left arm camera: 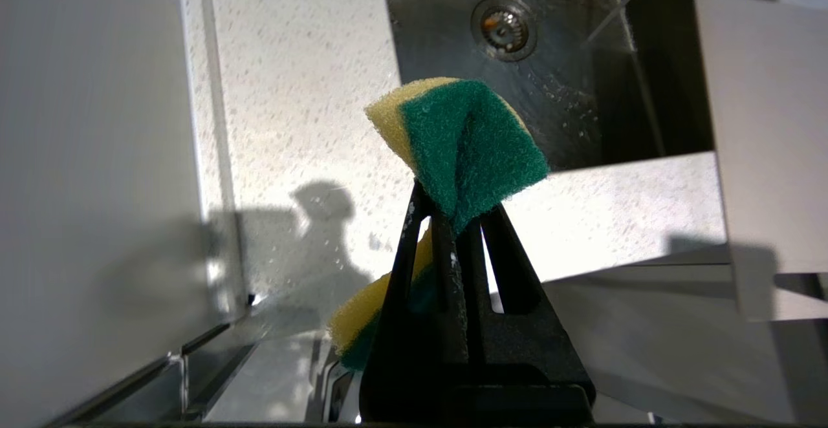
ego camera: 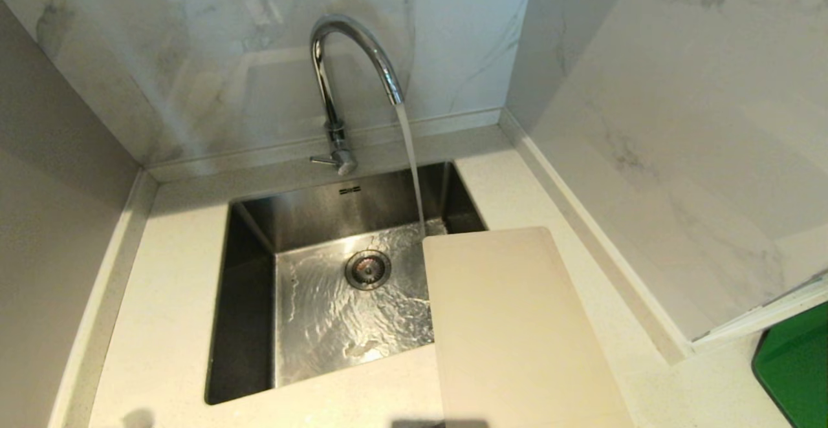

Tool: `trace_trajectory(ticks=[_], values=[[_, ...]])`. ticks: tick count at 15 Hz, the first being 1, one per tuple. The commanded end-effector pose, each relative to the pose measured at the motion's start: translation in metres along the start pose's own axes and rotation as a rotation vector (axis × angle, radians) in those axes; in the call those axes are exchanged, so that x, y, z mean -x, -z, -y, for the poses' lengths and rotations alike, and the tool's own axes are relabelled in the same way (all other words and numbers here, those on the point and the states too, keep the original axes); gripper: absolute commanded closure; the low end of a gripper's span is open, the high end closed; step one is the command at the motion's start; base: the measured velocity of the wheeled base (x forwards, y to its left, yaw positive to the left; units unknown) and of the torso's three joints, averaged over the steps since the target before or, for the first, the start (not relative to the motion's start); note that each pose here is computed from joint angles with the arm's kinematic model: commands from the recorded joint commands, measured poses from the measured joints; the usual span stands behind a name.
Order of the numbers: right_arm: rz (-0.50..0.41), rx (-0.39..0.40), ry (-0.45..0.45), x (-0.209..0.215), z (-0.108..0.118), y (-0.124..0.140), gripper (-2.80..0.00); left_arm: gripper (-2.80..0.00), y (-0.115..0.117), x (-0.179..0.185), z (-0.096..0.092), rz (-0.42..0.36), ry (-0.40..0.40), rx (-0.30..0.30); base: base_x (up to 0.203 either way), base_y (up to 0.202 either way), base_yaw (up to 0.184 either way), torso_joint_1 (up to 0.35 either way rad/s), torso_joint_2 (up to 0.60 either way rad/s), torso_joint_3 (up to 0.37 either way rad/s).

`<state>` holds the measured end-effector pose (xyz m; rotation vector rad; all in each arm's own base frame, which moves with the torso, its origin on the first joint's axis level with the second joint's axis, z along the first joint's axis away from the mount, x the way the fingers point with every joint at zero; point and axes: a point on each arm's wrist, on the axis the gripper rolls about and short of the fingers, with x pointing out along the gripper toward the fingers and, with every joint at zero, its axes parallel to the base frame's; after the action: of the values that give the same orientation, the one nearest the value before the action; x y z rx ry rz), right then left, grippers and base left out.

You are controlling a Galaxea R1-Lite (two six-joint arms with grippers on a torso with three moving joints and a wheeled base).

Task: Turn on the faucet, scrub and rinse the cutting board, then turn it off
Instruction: Pick up the cutting board

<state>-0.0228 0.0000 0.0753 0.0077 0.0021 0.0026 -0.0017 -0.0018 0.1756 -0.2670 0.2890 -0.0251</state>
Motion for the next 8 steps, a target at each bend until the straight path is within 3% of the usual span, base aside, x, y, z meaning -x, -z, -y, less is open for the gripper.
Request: trace_trajectory(ticks=[1, 5, 8], values=[[0.001, 0.000, 0.000, 0.000, 0.000, 0.000, 0.00, 0.00, 0.018, 0.008, -0.004, 0.029, -0.001, -0.019, 0.000, 0.000, 0.000, 0.000, 0.00, 0.000], [0.001, 0.000, 0.000, 0.000, 0.000, 0.000, 0.00, 0.00, 0.062, 0.008, -0.016, 0.057, 0.000, -0.155, 0.000, 0.000, 0.000, 0.000, 0.00, 0.000], [0.001, 0.000, 0.000, 0.000, 0.000, 0.000, 0.00, 0.00, 0.080, 0.016, -0.021, 0.169, 0.004, -0.195, 0.000, 0.000, 0.000, 0.000, 0.00, 0.000]])
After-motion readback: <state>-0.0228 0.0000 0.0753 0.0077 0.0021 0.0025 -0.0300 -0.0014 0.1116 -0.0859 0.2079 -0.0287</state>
